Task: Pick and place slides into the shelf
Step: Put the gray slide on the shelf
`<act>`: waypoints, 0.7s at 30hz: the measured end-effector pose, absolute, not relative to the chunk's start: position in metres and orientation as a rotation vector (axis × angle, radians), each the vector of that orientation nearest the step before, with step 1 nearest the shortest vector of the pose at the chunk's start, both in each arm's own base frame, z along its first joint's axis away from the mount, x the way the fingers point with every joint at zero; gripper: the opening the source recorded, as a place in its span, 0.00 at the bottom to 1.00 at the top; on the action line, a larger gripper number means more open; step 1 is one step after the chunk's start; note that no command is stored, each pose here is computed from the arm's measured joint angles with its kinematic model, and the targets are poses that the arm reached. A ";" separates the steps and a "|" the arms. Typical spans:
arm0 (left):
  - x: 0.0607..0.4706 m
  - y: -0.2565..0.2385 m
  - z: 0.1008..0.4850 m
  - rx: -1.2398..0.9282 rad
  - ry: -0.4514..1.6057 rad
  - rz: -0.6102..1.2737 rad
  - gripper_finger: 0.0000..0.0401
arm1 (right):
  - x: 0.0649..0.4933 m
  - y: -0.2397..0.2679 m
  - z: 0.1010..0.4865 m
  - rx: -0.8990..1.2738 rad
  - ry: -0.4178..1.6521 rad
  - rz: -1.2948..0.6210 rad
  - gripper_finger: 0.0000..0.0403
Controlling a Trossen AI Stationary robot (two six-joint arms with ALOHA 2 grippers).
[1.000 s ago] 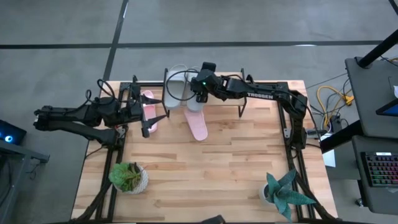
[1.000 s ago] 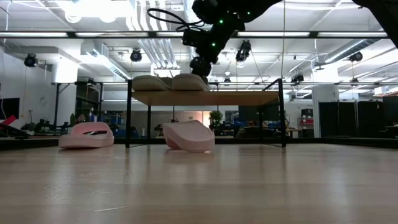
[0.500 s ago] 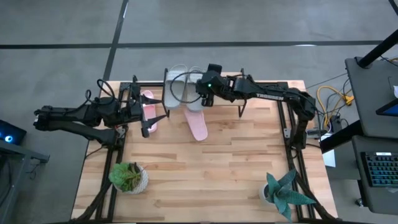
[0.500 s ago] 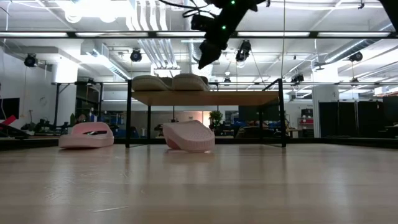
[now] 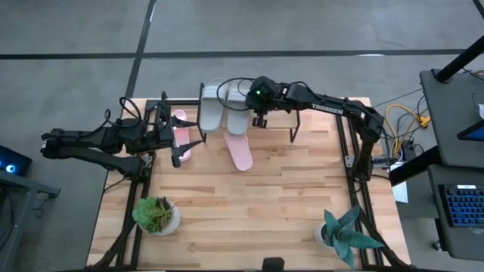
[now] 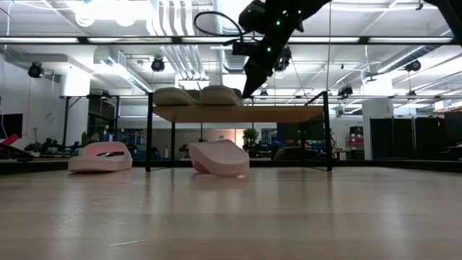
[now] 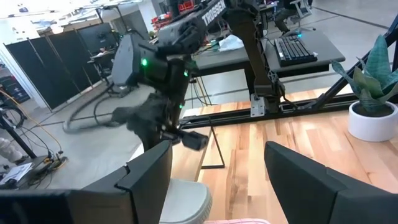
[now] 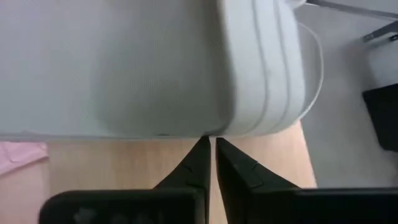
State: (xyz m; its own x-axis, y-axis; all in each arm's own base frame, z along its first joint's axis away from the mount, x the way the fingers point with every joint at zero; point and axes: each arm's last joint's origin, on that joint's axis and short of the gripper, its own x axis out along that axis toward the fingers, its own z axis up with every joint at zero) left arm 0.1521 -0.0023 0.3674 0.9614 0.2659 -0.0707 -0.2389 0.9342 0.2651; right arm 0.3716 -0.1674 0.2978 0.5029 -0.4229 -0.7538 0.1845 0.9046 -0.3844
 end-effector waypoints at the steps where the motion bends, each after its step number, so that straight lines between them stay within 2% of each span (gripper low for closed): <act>1: 0.152 -0.002 0.367 0.258 0.106 0.258 0.60 | 0.372 -0.168 0.296 -0.279 0.990 -0.382 0.04; 21: 0.153 -0.002 0.367 0.258 0.111 0.258 0.60 | 0.373 -0.174 0.280 -0.337 1.004 -0.429 0.03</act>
